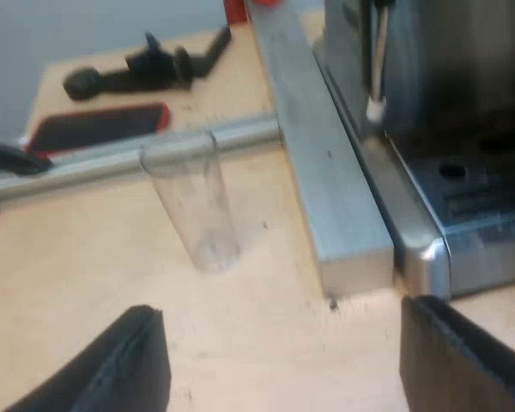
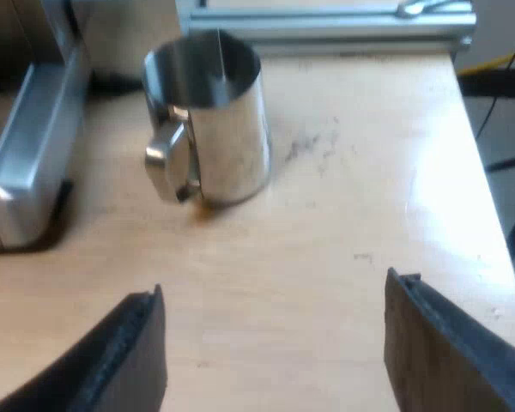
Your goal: Put the handle in the coffee machine
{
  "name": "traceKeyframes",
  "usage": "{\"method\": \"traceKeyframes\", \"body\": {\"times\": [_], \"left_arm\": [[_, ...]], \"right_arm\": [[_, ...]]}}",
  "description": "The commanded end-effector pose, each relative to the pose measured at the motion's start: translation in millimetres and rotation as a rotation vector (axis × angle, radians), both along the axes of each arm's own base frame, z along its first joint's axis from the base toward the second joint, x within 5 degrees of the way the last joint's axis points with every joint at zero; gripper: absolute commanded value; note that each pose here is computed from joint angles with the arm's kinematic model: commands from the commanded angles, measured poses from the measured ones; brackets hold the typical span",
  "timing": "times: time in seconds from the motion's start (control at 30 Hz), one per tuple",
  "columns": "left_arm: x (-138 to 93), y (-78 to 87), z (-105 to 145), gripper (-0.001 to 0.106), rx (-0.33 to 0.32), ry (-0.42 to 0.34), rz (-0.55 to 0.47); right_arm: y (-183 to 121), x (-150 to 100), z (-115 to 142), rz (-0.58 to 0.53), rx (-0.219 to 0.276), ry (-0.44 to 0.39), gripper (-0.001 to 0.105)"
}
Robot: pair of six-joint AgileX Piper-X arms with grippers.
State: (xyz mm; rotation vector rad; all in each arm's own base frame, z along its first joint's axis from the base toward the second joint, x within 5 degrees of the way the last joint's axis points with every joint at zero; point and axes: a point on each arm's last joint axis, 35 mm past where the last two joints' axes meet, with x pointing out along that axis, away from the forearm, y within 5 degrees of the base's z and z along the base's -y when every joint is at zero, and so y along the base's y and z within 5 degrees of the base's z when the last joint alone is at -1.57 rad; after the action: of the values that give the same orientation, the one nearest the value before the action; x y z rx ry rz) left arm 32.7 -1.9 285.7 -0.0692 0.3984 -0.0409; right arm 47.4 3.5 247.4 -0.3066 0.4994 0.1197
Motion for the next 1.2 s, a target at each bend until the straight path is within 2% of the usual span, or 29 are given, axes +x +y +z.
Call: {"method": "traceKeyframes", "body": {"times": [0.03, 1.2], "left_arm": [[1.9, 0.0, 1.4, 0.059, -0.007, 0.004, 0.006], [1.8, -1.1, 1.4, 0.059, -0.007, 0.004, -0.026]], "right_arm": [[0.4, 2.3, -4.3, 0.003, 0.004, 0.014, 0.058], [0.5, 3.5, -7.8, 0.001, 0.005, 0.021, 0.058]]}}
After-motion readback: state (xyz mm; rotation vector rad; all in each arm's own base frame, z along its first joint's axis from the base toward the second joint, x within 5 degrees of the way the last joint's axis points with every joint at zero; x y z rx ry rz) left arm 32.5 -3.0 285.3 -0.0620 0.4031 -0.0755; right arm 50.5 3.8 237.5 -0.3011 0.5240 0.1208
